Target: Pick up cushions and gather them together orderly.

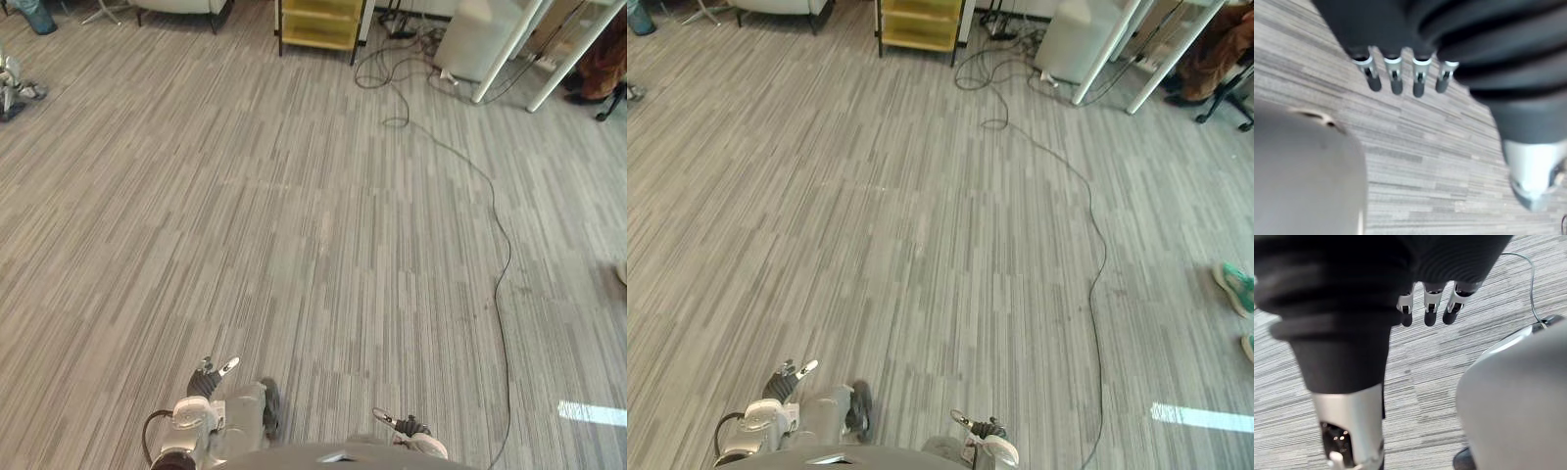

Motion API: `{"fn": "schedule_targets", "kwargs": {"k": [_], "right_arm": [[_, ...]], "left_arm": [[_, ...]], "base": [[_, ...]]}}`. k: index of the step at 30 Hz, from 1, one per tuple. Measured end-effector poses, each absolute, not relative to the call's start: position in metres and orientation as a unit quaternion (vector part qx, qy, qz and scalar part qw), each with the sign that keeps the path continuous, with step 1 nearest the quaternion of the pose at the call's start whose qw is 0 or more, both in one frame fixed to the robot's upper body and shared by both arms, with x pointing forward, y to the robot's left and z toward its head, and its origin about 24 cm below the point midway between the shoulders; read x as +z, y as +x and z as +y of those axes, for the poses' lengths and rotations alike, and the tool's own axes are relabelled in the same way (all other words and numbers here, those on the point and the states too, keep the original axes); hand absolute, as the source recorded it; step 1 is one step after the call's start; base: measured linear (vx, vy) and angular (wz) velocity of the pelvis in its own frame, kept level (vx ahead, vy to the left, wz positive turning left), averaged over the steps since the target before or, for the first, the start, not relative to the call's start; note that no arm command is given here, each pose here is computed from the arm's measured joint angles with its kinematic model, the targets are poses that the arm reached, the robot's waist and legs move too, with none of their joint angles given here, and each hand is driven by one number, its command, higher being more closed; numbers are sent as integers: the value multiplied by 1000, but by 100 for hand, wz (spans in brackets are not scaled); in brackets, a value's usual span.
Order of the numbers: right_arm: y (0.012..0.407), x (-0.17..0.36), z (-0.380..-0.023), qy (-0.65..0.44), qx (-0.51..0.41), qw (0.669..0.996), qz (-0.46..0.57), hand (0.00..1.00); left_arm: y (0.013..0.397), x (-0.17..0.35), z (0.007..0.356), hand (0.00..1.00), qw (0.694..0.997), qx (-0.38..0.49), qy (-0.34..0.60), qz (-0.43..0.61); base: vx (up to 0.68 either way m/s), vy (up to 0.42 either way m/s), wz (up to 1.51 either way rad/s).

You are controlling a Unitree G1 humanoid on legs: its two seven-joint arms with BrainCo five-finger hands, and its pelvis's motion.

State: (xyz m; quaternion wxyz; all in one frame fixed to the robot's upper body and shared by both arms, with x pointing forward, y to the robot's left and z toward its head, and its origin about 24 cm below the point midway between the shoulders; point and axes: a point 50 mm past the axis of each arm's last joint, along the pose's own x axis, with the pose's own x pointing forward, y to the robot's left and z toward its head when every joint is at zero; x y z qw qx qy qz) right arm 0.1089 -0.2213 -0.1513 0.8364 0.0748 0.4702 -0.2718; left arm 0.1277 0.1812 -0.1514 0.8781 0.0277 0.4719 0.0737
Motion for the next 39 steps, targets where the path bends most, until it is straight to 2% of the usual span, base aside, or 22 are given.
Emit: {"fn": "schedule_targets", "kwargs": {"k": [3,6,10,16,23,26,32,39], "right_arm": [[99,-153,-228,69,-281,828,481,0],[70,-160,-227,71,-289,802,517,0],[78,-152,-240,62,-304,814,490,0],[75,-154,-238,67,-302,813,494,0],[80,-153,-236,76,-304,814,489,0],[83,-158,-220,93,-291,811,499,0],[86,-157,-220,92,-288,815,495,0],[90,-156,-224,70,-279,821,494,0]], "left_arm": [[129,-152,174,0,878,68,21,473],[119,-155,174,0,871,71,17,485],[114,-158,160,0,865,98,-32,491],[127,-149,174,0,884,94,-4,458],[134,-145,172,0,893,94,-5,441],[138,-142,185,0,896,98,11,434],[131,-149,188,0,883,77,39,462],[119,-155,188,0,869,72,45,488]], "base": [[696,-71,95],[791,-202,86],[730,-228,25],[618,-107,-23],[435,210,-40],[448,297,-50],[395,248,-54],[280,32,-18]]}}
